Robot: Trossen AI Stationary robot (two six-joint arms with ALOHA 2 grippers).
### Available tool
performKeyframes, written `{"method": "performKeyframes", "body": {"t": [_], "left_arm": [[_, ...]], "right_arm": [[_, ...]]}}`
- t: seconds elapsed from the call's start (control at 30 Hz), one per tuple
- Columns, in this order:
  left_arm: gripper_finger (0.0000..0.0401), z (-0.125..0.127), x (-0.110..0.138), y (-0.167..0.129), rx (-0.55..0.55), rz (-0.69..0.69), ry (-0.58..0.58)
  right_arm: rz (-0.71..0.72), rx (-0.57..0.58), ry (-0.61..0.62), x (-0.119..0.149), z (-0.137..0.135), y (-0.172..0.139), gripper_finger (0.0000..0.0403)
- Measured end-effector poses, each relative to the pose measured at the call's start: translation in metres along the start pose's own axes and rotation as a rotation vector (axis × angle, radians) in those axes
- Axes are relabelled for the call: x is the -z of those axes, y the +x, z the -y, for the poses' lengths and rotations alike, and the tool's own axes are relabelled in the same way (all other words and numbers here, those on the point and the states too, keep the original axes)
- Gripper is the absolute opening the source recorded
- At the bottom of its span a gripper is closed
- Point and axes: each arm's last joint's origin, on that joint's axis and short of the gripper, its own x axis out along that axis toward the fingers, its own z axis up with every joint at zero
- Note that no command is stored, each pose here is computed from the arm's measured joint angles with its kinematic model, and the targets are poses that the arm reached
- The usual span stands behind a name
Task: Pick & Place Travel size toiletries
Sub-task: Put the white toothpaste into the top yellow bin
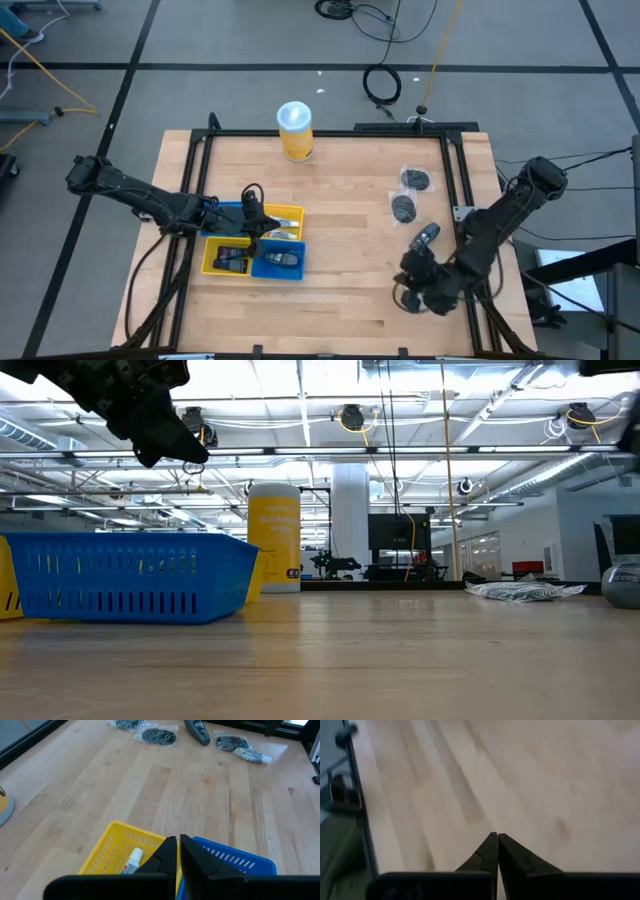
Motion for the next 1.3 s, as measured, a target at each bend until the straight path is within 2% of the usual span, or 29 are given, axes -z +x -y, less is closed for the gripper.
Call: {"method": "performKeyframes", "body": {"t": [0.17, 0.3, 0.4, 0.63, 0.77, 0.87, 1.0, 1.2, 1.3], "left_arm": [[0.0024, 0.0, 0.0, 0.0, 0.001, -0.001, -0.005], [0.0024, 0.0, 0.0, 0.0, 0.0, -0.001, -0.007], [0.0024, 0.0, 0.0, 0.0, 0.001, -0.001, -0.005], [0.0024, 0.0, 0.0, 0.0, 0.0, -0.002, 0.013], [0.0024, 0.0, 0.0, 0.0, 0.0, -0.002, 0.02], [0.0024, 0.0, 0.0, 0.0, 0.0, -0.002, 0.02], [0.0024, 0.0, 0.0, 0.0, 0.0, -0.002, 0.021], [0.0024, 0.0, 0.0, 0.0, 0.0, -0.002, 0.019], [0.0024, 0.0, 0.0, 0.0, 0.0, -0.002, 0.019]], "right_arm": [[-0.153, 0.125, 0.087, 0.013, 0.009, -0.011, 0.0], [-0.287, 0.156, 0.142, 0.02, 0.015, -0.01, 0.0021], [-0.289, 0.161, 0.161, 0.02, 0.016, -0.008, 0.0062], [-0.285, 0.156, 0.24, 0.018, 0.028, 0.01, 0.0194], [-0.277, 0.144, 0.282, 0.017, 0.035, 0.021, 0.0226], [-0.289, 0.162, 0.279, 0.017, 0.04, 0.027, 0.0217], [-0.335, 0.175, 0.272, 0.018, 0.042, 0.034, 0.0184], [-0.33, 0.085, 0.214, 0.016, 0.034, 0.041, 0.0131], [-0.329, 0.08, 0.208, 0.016, 0.033, 0.041, 0.0095]]}}
